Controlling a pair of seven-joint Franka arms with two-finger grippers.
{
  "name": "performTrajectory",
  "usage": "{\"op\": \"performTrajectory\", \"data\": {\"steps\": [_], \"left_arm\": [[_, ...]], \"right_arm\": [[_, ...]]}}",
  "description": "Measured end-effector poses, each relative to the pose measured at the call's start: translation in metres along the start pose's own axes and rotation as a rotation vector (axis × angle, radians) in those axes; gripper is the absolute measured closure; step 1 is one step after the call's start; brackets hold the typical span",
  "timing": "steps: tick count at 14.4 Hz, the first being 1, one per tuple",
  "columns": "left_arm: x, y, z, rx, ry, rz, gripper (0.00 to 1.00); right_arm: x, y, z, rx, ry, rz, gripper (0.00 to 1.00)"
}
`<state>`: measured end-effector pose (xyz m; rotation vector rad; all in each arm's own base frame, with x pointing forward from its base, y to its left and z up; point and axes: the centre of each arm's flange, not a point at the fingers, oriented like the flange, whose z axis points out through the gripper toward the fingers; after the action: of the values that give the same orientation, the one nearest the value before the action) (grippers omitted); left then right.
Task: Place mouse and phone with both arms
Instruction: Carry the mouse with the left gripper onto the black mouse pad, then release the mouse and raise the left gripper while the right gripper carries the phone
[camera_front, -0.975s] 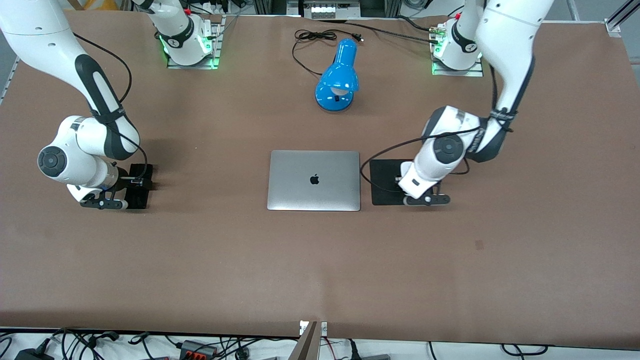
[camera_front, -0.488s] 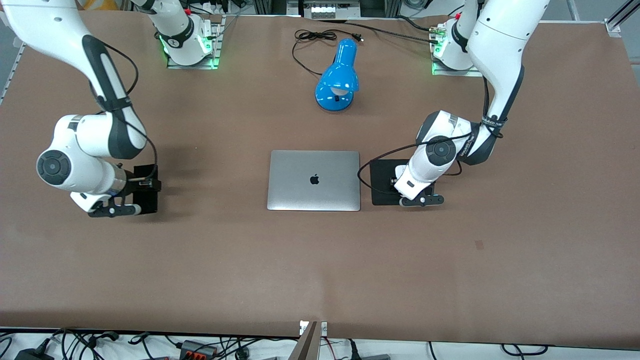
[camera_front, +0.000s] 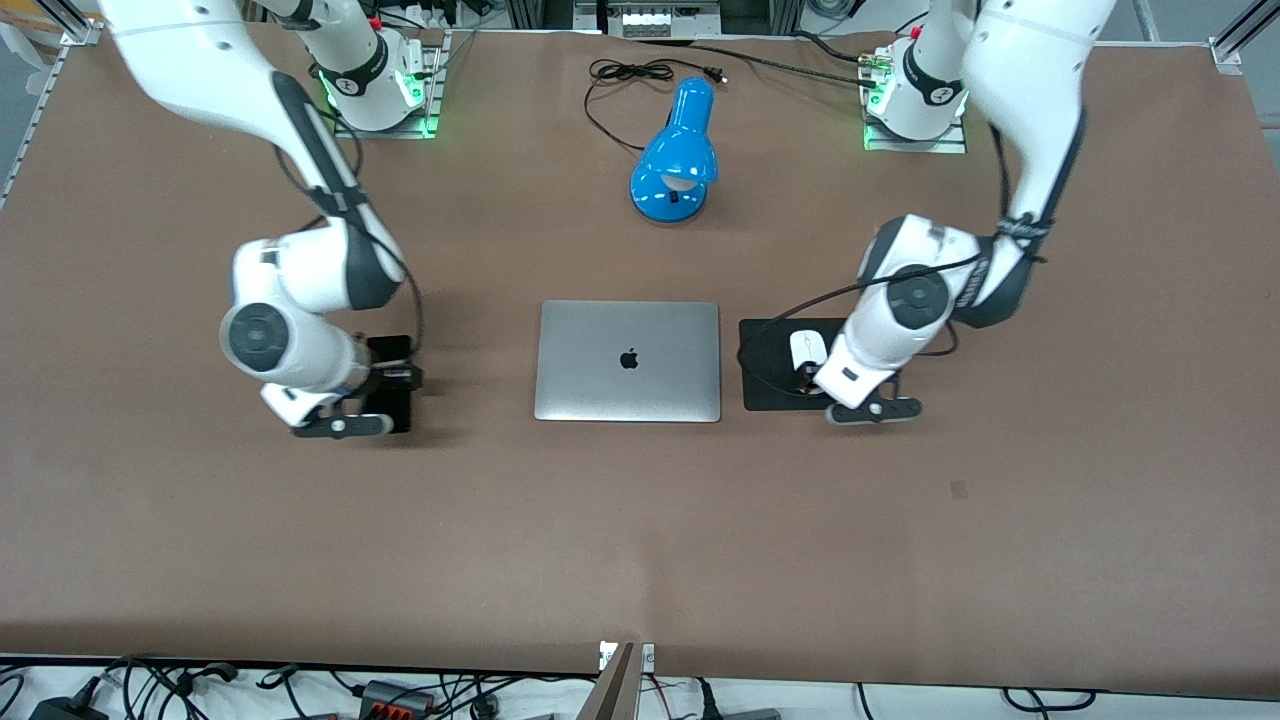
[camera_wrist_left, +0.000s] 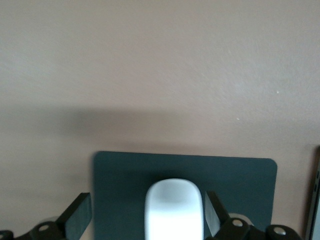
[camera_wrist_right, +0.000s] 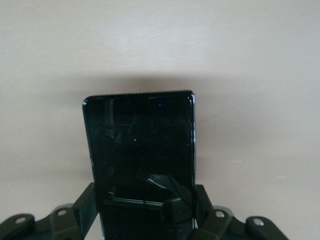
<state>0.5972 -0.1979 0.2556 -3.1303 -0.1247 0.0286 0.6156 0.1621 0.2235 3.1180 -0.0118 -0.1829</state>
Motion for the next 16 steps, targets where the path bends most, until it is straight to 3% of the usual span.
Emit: {"op": "performTrajectory", "data": {"steps": [6,9,13,16], "left_arm": [[0.028,-0.022,-0.087,0.059,-0.113,0.015,0.00],[0.045,-0.044,-0.115,0.110,-0.088,0.077,0.00],[0.065,-0.100,-0.148,0.115,-0.098,0.148,0.00],[0.072,-0.133,-0.204,0.113,-0.108,0.164,0.00]], "right_arm": [[-0.033,-0.104,0.024,-0.008,0.014,0.066,0.20],[-0.040,-0.120,0.028,-0.008,0.020,0.053,0.20],[-0.037,-0.115,0.045,-0.015,0.016,0.062,0.20],[-0.037,-0.116,0.050,-0.015,0.016,0.062,0.20]]}}
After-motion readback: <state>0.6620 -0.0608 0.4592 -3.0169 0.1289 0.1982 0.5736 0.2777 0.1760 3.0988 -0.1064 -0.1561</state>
